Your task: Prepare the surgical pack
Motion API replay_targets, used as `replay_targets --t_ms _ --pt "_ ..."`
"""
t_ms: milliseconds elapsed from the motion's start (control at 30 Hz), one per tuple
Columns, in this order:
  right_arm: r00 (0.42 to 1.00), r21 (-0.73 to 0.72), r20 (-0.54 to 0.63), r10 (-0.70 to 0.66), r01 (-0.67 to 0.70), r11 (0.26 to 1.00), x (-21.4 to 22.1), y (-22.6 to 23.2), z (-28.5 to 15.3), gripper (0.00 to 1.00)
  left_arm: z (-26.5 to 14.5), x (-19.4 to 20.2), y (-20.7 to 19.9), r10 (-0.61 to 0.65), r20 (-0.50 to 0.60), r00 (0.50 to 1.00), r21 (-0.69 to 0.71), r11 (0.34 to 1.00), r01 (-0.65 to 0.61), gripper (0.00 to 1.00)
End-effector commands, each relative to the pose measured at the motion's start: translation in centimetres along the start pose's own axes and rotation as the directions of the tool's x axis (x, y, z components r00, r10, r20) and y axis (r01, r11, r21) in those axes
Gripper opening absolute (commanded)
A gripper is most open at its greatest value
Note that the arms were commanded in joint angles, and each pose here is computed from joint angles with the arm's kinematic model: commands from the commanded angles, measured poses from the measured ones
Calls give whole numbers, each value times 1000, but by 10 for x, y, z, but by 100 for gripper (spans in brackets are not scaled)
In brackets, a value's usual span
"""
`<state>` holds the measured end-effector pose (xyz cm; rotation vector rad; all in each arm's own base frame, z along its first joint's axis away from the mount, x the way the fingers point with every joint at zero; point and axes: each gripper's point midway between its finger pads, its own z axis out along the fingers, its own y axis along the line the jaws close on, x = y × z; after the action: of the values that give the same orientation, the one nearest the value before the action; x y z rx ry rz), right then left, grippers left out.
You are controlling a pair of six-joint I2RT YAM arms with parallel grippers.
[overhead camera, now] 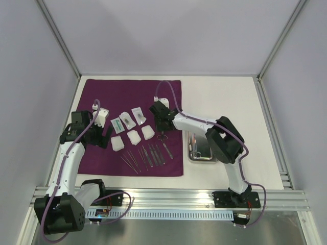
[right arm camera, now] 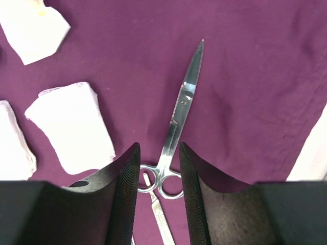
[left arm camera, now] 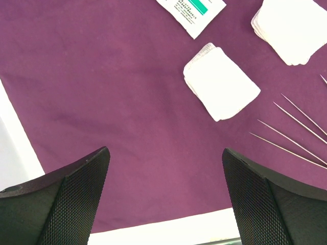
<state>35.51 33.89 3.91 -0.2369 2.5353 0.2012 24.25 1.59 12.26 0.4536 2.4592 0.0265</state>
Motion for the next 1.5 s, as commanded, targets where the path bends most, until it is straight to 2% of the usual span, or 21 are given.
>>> replay_targets --t_ms 0,233,367,633,1067,1467 --pt "1000 23 18 -7 7 1000 -7 2 6 39 0 -4 2 3 23 1000 -7 1000 -3 100" --pt "999 51 -41 -21 23 998 18 1 23 38 -2 -5 2 7 29 1000 -7 1000 -7 100" --pt "997 53 -68 -21 24 998 30 -1 26 33 -1 -4 2 7 28 1000 -8 1000 -7 100" --pt "998 24 -61 -7 9 1000 30 2 21 0 -1 -5 2 5 27 1000 -6 1000 -5 100" --pt "998 -152 47 32 -24 988 0 23 -26 1 -5 -7 2 7 34 999 -11 1000 -6 100" --pt "997 -163 71 36 -24 986 -5 14 -42 0 -7 -8 4 12 35 999 -18 1000 -11 100"
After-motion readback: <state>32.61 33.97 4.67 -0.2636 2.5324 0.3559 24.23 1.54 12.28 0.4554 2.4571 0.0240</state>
